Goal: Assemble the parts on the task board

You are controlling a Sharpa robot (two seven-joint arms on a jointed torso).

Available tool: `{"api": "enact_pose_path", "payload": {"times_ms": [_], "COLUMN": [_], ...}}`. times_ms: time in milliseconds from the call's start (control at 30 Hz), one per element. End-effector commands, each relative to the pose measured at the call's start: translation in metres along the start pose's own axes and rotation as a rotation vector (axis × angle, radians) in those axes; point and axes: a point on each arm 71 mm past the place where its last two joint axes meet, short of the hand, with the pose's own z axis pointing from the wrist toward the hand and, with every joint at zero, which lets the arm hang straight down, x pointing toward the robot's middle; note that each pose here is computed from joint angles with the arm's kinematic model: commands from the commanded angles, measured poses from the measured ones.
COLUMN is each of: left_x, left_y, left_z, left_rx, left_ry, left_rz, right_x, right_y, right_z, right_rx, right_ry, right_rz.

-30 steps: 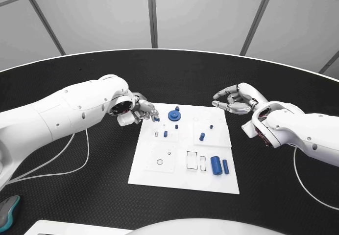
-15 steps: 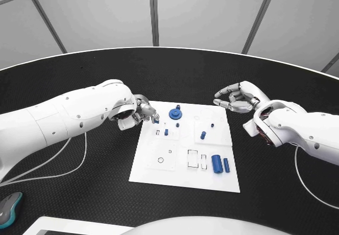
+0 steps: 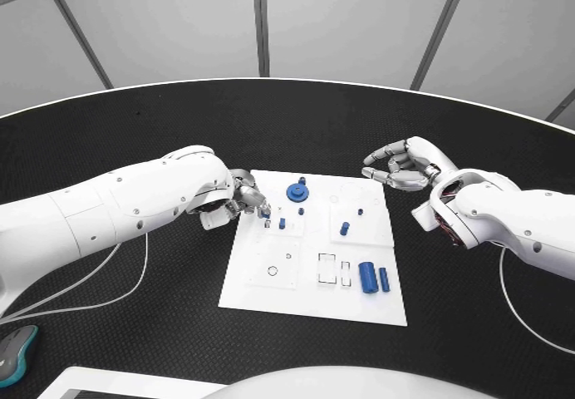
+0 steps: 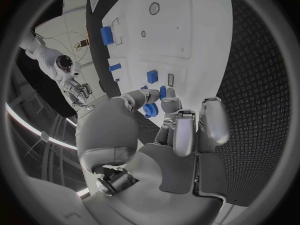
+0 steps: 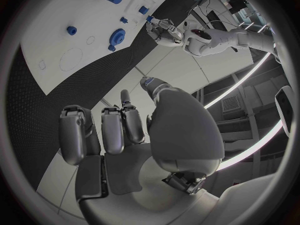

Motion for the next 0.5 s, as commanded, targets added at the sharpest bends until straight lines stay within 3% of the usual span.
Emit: {"api": "enact_pose_path", "payload": {"times_ms": [33, 500], "left_x": [0.0024, 0.007], "left_y": [0.0015, 0.0042], "left_z": [0.0016, 0.0064], "left_rx": [-0.004, -0.023], "left_ry": [0.004, 0.024], "left_rz": [0.01, 0.046], "right_x": [-0.0001, 0.0], "right_y": [0.0, 0.0001], "right_z": [-0.0001, -0.0002], "right_rx": [0.0, 0.0], "right_ry": [0.0, 0.0], "right_rz": [0.0, 0.0]}}
